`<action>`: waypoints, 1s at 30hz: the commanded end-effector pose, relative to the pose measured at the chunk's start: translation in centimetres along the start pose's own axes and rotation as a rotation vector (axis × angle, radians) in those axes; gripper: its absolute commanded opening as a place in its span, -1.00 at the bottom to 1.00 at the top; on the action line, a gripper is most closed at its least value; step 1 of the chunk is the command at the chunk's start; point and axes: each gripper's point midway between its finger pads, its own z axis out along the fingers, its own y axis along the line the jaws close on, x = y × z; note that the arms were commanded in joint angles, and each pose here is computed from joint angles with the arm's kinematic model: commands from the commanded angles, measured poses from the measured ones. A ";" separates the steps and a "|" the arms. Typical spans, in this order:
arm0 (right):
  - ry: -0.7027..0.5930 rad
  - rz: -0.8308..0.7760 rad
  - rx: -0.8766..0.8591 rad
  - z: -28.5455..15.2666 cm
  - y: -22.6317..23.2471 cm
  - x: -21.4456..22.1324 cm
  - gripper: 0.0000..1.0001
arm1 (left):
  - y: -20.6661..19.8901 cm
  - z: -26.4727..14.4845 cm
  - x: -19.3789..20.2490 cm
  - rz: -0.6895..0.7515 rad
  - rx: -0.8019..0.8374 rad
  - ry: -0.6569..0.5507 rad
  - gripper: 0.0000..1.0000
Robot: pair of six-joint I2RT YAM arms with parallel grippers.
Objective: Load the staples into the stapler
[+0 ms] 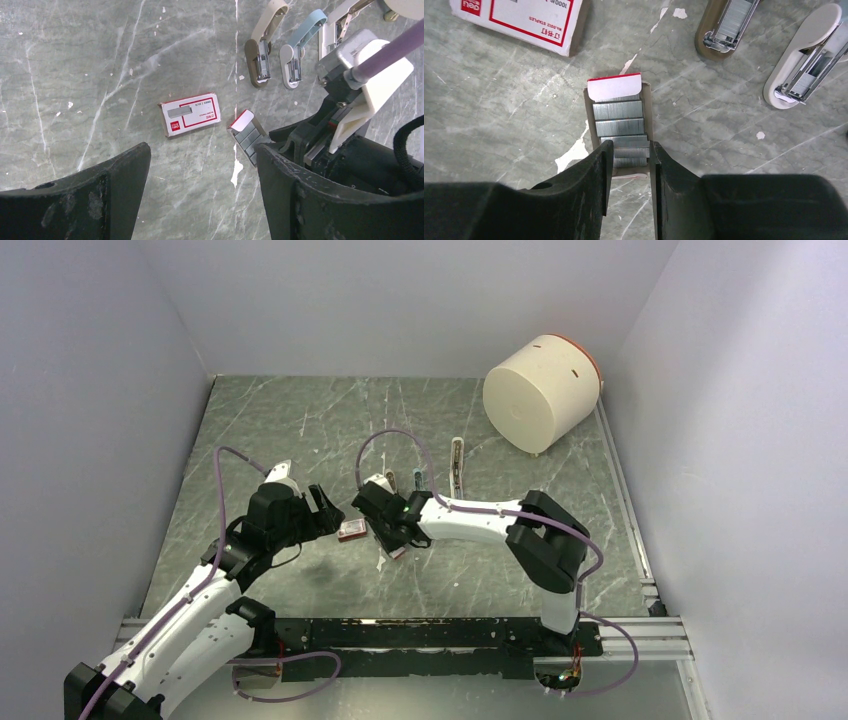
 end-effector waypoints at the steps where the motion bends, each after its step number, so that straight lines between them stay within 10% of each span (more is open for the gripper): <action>1: -0.062 0.035 -0.010 -1.2 0.1 -1.5 -0.30 | 0.1 0.0 -0.6 0.010 -0.002 -0.027 0.65; 30: 0.171 -0.055 0.019 -1.7 -7.2 4.5 -0.29 | -0.1 -0.1 -0.8 0.011 0.003 -0.030 0.65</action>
